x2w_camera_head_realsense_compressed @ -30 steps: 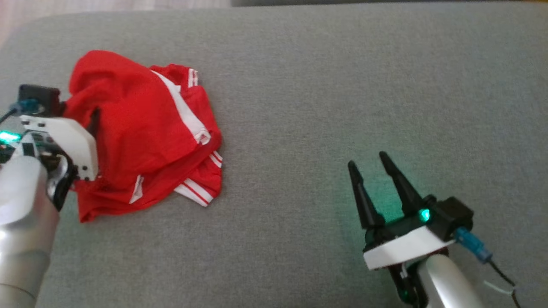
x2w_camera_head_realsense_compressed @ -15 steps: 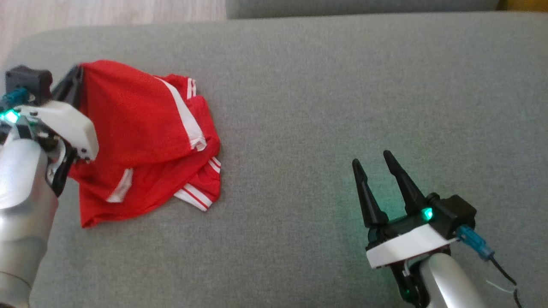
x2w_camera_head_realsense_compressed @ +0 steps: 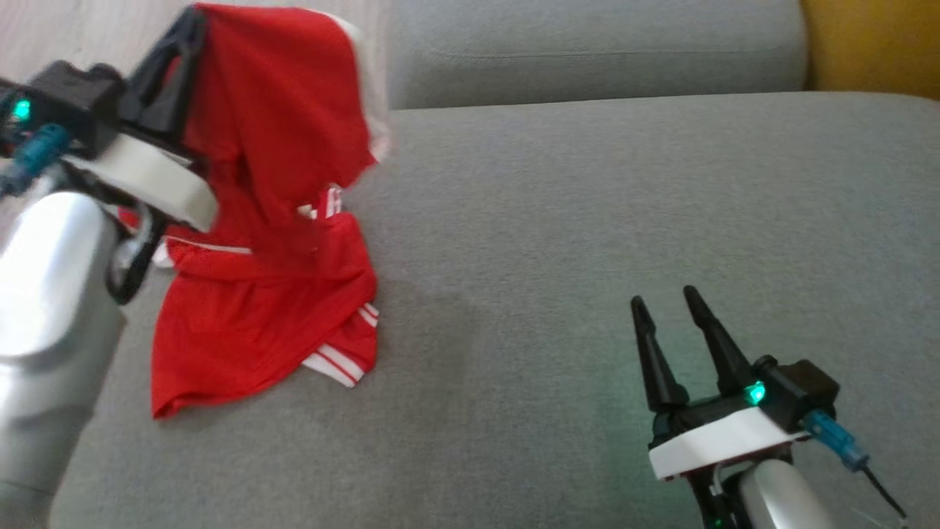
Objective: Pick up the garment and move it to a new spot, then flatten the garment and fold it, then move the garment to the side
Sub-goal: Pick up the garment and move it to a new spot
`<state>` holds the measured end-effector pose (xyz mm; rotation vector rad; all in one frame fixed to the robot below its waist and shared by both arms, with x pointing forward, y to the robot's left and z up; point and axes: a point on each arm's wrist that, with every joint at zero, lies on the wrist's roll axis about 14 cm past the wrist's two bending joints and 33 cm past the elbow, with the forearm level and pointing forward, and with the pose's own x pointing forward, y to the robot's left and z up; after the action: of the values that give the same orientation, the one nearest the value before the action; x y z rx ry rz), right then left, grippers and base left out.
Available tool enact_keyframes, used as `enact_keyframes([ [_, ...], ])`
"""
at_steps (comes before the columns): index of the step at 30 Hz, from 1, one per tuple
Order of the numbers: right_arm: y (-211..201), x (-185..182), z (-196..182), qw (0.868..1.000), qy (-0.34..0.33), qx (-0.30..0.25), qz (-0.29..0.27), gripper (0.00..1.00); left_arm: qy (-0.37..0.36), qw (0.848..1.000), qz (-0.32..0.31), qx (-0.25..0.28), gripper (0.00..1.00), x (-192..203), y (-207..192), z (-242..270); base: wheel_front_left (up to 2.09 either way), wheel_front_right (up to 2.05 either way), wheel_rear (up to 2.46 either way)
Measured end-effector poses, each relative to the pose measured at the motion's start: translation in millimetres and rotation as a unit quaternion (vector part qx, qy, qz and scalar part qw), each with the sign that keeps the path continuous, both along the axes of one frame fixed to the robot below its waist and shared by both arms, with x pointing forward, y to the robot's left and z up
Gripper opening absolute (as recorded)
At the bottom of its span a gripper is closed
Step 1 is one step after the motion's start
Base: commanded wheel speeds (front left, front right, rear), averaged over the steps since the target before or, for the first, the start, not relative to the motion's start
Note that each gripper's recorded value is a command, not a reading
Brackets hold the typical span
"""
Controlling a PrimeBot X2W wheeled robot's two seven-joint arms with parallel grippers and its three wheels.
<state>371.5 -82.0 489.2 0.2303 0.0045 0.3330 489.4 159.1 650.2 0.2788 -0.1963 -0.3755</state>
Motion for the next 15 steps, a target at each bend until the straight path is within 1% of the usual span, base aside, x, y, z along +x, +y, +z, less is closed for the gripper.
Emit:
enact_keyframes([
  [3,-16.2,-1.1,4.6,1.0,-0.006,0.003,-0.025,1.0,0.0,0.999,-0.051,0.003,0.0,-9.6,-39.6,1.3,0.0,0.0,0.0],
  [7,-38.5,-3.7,12.8,0.998,-0.018,0.009,-0.06,1.0,0.006,0.993,-0.119,0.003,0.0,-23.3,-96.5,0.0,0.0,0.0,0.0],
  [11,-62.1,-7.1,24.2,0.995,-0.034,0.015,-0.096,1.0,0.012,0.981,-0.192,-0.005,0.0,-37.3,-155.3,1.6,0.0,0.0,0.0],
  [12,-62.1,-7.1,24.2,0.995,-0.034,0.015,-0.096,1.0,0.012,0.981,-0.192,-0.005,0.0,-37.3,-155.3,1.6,0.0,0.0,0.0],
  [15,-80.6,-8.4,34.5,0.991,-0.048,0.021,-0.124,1.0,0.029,0.971,-0.239,0.0,0.0,-44.3,-192.6,-8.3,0.0,0.0,0.0],
])
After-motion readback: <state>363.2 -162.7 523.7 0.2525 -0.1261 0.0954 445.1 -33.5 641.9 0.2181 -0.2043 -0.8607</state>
